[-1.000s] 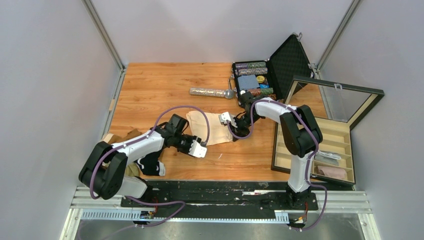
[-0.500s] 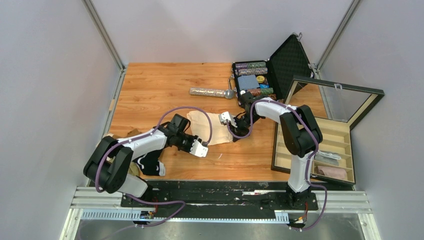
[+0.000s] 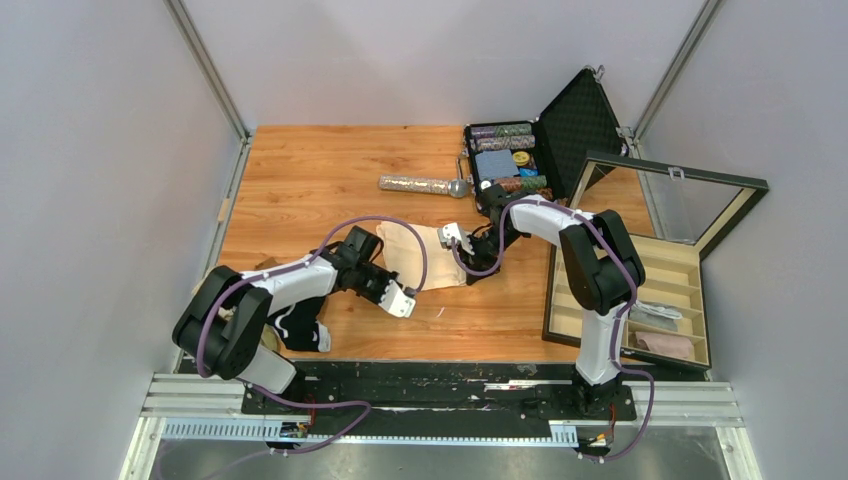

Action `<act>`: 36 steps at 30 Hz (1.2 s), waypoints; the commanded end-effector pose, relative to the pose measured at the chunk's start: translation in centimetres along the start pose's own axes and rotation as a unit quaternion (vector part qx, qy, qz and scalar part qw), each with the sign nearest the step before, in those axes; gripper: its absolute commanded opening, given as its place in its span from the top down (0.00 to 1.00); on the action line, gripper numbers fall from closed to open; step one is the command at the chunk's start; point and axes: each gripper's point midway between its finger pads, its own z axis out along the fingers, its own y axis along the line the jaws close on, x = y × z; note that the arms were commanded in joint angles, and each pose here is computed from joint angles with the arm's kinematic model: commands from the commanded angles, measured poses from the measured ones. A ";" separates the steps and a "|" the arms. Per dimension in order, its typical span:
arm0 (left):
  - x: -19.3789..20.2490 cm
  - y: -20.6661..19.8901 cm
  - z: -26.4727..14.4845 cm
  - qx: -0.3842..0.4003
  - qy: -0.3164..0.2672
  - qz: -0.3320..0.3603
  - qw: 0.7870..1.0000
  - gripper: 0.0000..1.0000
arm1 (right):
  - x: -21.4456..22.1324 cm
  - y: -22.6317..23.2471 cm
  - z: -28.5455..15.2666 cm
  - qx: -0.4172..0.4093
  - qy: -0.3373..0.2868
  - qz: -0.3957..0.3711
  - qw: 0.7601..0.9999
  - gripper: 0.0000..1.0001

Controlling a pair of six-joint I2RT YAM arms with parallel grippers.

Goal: Roll the underwear
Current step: Fold the underwear at the center of the board.

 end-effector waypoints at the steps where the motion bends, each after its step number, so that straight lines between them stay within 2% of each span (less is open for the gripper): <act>1: -0.4 -2.3 -0.4 0.053 -0.004 -0.004 0.999 1.00 | -0.9 0.4 -0.6 0.001 -0.004 0.017 1.000 1.00; 7: -1.9 -0.9 -2.3 0.065 -0.025 -0.086 0.994 1.00 | -2.7 1.9 -2.3 0.003 -0.019 0.029 0.999 1.00; 15: -3.1 0.1 -3.8 0.075 -0.055 -0.144 0.985 1.00 | -3.1 3.9 -3.3 -0.001 -0.019 0.048 0.999 1.00; 19: -4.1 -0.6 -4.3 0.113 -0.074 -0.195 0.971 1.00 | -3.4 4.2 -3.5 -0.004 -0.023 0.056 0.998 1.00; 27: -4.3 -1.3 -3.9 0.149 -0.089 -0.244 0.954 1.00 | -3.2 5.1 -3.4 -0.014 -0.029 0.081 0.996 1.00; 36: -2.3 4.1 -3.8 0.131 -0.099 -0.295 0.941 1.00 | -3.2 2.9 -5.0 -0.016 -0.034 0.098 0.994 1.00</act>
